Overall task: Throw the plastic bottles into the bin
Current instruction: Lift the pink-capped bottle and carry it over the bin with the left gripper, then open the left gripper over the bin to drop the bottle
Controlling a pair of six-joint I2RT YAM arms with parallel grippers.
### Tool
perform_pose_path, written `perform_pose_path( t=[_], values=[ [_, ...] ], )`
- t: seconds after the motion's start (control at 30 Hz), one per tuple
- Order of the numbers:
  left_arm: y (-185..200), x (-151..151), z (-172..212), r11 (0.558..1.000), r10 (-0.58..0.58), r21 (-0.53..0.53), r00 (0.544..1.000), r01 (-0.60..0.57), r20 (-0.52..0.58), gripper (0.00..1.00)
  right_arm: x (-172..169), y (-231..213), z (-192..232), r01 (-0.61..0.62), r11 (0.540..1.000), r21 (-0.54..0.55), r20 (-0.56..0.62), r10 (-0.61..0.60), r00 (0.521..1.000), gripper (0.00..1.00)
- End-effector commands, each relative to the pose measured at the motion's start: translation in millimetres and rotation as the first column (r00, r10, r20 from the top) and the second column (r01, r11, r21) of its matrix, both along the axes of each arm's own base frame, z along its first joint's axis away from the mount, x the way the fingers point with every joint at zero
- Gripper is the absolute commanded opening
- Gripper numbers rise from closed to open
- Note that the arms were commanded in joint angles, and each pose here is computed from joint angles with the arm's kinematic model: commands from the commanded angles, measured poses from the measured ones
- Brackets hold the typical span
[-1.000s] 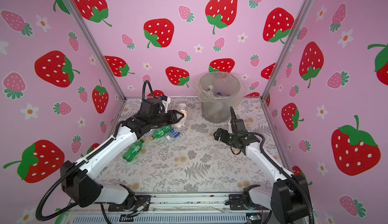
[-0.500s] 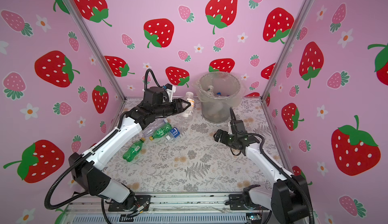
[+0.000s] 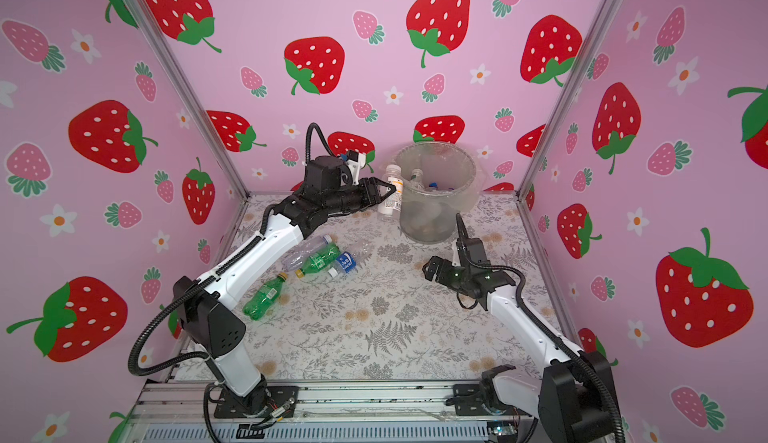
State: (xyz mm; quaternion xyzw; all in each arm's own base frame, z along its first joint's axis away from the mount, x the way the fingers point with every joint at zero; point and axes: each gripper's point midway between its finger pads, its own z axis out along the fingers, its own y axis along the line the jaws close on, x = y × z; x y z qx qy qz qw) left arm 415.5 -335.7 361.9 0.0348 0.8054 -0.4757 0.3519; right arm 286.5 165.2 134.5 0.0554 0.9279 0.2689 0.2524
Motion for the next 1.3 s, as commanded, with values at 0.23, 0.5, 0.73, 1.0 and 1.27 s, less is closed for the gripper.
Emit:
perform_pose_path(
  t=[0.23,0.5,0.73,1.0,1.27],
  values=[
    [53,-72,-14,0.992,0.080,0.090,0.990,-0.090,0.117,0.55,-3,-2,-14,0.016,1.000,0.002,0.008,-0.016,1.000,0.99],
    [70,-86,-6,0.988,0.112,0.092,0.986,-0.124,0.125,0.55,-1,-3,-18,0.015,1.000,-0.013,-0.003,-0.015,1.000,0.99],
    [48,-67,24,0.994,0.077,0.060,0.987,-0.086,0.142,0.55,0,-4,-17,0.022,1.000,-0.018,0.005,-0.022,1.000,0.99],
    [-15,6,64,0.999,0.045,-0.002,0.983,-0.045,0.177,0.58,5,0,-22,0.002,1.000,-0.030,-0.009,-0.002,1.000,0.99],
    [-86,109,68,0.937,0.050,-0.350,0.995,-0.015,0.090,1.00,7,7,-11,-0.018,1.000,0.000,-0.001,0.018,1.000,0.99]
  ],
)
